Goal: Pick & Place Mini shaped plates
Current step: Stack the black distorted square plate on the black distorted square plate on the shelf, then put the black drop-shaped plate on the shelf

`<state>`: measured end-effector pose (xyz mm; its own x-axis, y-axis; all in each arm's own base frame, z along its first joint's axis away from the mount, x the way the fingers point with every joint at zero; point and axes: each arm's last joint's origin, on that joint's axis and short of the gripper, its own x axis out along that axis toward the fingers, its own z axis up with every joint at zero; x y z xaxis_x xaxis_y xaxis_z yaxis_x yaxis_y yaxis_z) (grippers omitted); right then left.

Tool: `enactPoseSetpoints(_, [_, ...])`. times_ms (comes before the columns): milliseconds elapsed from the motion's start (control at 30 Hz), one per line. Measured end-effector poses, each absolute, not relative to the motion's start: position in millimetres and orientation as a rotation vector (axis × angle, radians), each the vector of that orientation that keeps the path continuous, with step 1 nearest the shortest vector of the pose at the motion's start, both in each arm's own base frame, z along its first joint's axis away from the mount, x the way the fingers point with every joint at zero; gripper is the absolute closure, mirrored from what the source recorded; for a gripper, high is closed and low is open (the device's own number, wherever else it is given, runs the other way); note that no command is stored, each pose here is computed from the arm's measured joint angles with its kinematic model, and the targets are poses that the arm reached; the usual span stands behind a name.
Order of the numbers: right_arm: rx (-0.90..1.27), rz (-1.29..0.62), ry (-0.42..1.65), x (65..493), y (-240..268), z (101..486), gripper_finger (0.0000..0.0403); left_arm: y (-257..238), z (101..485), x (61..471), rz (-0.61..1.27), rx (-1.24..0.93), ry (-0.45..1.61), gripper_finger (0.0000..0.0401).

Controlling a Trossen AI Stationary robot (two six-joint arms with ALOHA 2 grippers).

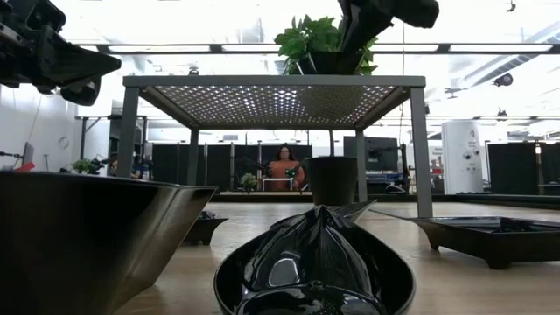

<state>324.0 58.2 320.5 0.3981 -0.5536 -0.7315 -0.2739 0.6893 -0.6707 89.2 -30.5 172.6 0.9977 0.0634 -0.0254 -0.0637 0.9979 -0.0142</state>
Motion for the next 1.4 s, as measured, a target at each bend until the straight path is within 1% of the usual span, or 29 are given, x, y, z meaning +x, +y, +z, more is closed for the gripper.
enactPoseSetpoints(300, [-0.823, -0.227, 1.193, 325.3, 50.4, 320.6, 0.0394, -30.5, 172.6, 89.2, 0.064, -0.015, 0.025, 0.0401])
enactPoseSetpoints(400, [-0.819, -0.224, 1.196, 325.9, 50.0, 319.9, 0.0388, -30.6, 172.6, 89.2, 0.063, -0.015, 0.025, 0.0401])
enactPoseSetpoints(833, [-0.784, -0.249, 1.183, 325.6, 51.6, 320.3, 0.0302, -30.6, 172.6, 89.2, 0.063, -0.015, 0.025, 0.0401])
enactPoseSetpoints(1000, [-0.719, -0.260, 1.124, 321.8, 72.0, 323.9, 0.0294, -30.5, 172.7, 89.2, 0.063, -0.016, 0.025, 0.0401])
enactPoseSetpoints(1100, [-0.671, -0.257, 1.084, 316.5, 89.7, 324.9, 0.0299, -30.5, 172.7, 89.2, 0.063, -0.016, 0.025, 0.0401])
enactPoseSetpoints(1233, [-0.613, -0.201, 1.033, 304.5, 123.4, 325.1, 0.0308, -30.5, 172.7, 89.2, 0.063, -0.015, 0.025, 0.0401])
enactPoseSetpoints(1400, [-0.532, -0.174, 0.976, 296.3, 158.6, 318.8, 0.0317, -30.5, 172.7, 89.2, 0.063, -0.015, 0.025, 0.0401])
